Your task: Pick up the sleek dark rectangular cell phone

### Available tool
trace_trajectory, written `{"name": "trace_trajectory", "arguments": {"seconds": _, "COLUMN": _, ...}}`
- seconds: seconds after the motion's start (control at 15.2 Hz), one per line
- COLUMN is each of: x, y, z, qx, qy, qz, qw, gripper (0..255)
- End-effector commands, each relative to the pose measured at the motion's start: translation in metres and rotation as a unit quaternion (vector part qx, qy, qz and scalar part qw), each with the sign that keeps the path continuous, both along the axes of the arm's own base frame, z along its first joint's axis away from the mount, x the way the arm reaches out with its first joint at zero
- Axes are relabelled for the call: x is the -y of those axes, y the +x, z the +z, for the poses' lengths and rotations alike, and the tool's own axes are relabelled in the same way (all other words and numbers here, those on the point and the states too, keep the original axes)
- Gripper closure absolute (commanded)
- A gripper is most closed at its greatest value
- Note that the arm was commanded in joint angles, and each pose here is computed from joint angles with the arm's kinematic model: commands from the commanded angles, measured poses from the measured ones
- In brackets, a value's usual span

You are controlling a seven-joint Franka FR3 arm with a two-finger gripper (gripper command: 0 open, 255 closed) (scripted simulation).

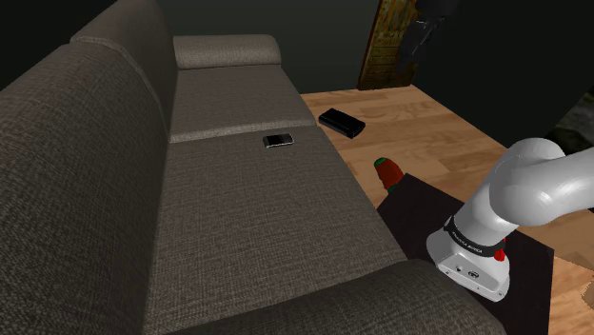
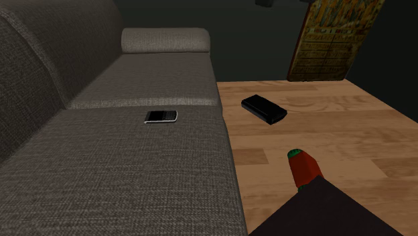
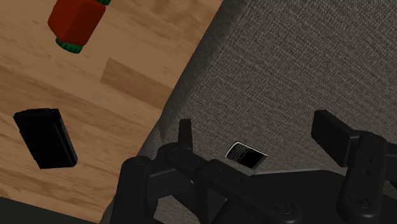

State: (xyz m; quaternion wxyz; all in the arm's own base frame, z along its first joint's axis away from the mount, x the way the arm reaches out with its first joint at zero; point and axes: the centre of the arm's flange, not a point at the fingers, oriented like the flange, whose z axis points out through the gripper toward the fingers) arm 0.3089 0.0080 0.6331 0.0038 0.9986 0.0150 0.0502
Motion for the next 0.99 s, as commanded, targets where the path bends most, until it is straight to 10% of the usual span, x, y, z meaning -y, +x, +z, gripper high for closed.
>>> {"name": "trace_trajectory", "arguments": {"seconds": 0.0, "x": 0.0, "y": 0.0, "z": 0.0, "qx": 0.0, "qy": 0.0, "qz": 0.0, "qw": 1.0, "gripper": 0}}
{"name": "trace_trajectory", "arguments": {"seconds": 0.92, "x": -0.009, "y": 0.15, "z": -0.113, "qx": -0.017, "qy": -0.002, "qz": 0.153, "qw": 0.988, "gripper": 0}}
